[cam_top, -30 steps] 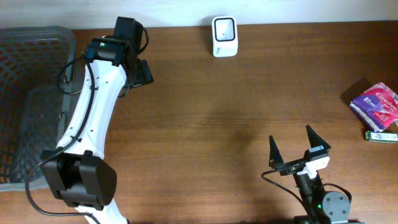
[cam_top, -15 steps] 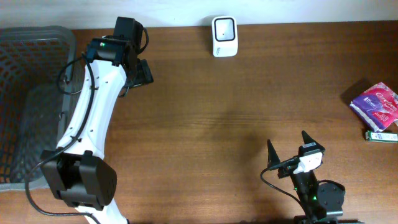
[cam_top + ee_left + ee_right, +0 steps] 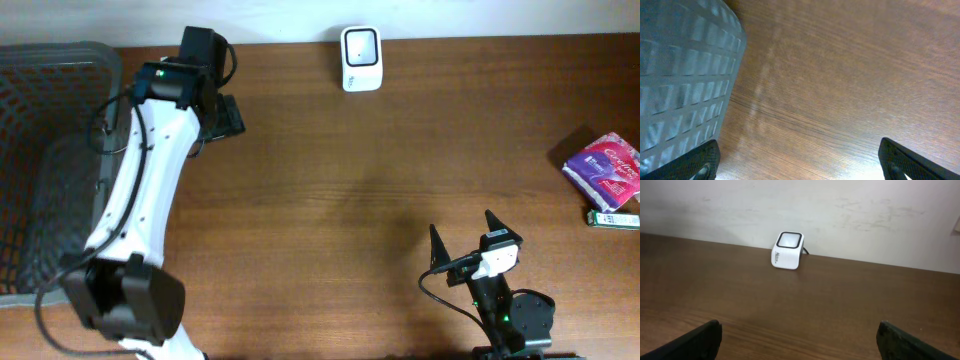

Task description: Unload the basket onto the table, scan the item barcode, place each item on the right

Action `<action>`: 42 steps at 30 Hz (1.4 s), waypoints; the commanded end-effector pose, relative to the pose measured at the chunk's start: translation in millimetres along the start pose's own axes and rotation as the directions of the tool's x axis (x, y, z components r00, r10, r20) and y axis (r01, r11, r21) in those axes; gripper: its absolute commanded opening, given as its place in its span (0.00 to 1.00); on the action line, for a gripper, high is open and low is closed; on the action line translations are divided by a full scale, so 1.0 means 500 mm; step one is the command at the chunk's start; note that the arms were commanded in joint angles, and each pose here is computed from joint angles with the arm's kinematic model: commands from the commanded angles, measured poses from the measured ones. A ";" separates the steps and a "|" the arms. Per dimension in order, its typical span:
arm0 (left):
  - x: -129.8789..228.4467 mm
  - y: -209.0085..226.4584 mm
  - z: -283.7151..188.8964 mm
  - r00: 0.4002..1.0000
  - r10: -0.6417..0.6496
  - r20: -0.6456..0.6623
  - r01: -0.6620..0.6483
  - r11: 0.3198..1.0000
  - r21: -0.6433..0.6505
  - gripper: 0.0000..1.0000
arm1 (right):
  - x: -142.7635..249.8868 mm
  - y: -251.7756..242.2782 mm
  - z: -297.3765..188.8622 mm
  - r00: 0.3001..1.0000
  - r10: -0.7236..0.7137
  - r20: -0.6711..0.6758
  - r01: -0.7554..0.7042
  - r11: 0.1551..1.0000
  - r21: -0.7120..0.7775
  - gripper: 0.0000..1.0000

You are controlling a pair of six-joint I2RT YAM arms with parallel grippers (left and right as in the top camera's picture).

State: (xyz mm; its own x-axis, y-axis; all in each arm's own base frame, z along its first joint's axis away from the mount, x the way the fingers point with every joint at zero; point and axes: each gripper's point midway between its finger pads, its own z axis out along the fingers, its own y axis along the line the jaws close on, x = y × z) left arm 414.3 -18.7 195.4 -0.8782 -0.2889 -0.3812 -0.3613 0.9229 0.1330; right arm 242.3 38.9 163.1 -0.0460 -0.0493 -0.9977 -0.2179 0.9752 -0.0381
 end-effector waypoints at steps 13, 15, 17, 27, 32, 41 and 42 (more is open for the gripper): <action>0.317 0.062 -0.281 0.562 0.080 0.824 -0.600 0.725 0.339 0.99 | 0.007 -0.007 0.000 1.000 0.003 -0.006 -0.002 1.000 0.018 0.98; 0.340 0.057 -0.239 0.581 0.095 0.808 -0.600 0.721 0.347 0.99 | 0.007 -0.007 0.000 1.000 0.002 -0.006 -0.002 1.000 0.018 0.98; 0.358 0.055 -0.192 0.591 0.099 0.801 -0.592 0.728 0.347 0.99 | 0.007 -0.007 0.000 1.000 0.003 -0.006 -0.002 1.000 0.018 0.98; 0.386 0.113 -0.035 0.595 0.035 0.803 -0.446 0.845 0.294 0.99 | 0.007 -0.007 0.000 1.000 0.003 -0.006 -0.002 1.000 0.018 0.98; 0.365 0.127 -0.011 0.571 0.009 0.821 -0.404 0.873 0.272 0.99 | 0.007 -0.007 0.000 1.000 0.003 -0.006 -0.002 1.000 0.018 0.98; 0.321 0.155 -0.029 0.466 -0.032 0.884 -0.344 0.914 0.215 0.99 | 0.007 -0.007 0.000 1.000 0.002 -0.006 -0.002 1.000 0.018 0.98; 0.306 0.152 -0.040 0.403 -0.089 0.911 -0.335 0.912 0.238 0.99 | 0.007 -0.007 0.000 1.000 0.002 -0.006 -0.002 1.000 0.018 0.98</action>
State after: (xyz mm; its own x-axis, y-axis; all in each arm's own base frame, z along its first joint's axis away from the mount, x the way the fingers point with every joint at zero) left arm 239.6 -2.6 163.2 -0.1203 0.0547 -0.9912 0.0666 0.9967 0.0469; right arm 242.6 37.5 162.9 -0.0471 -0.0494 -0.9977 -0.2098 0.9770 -0.0384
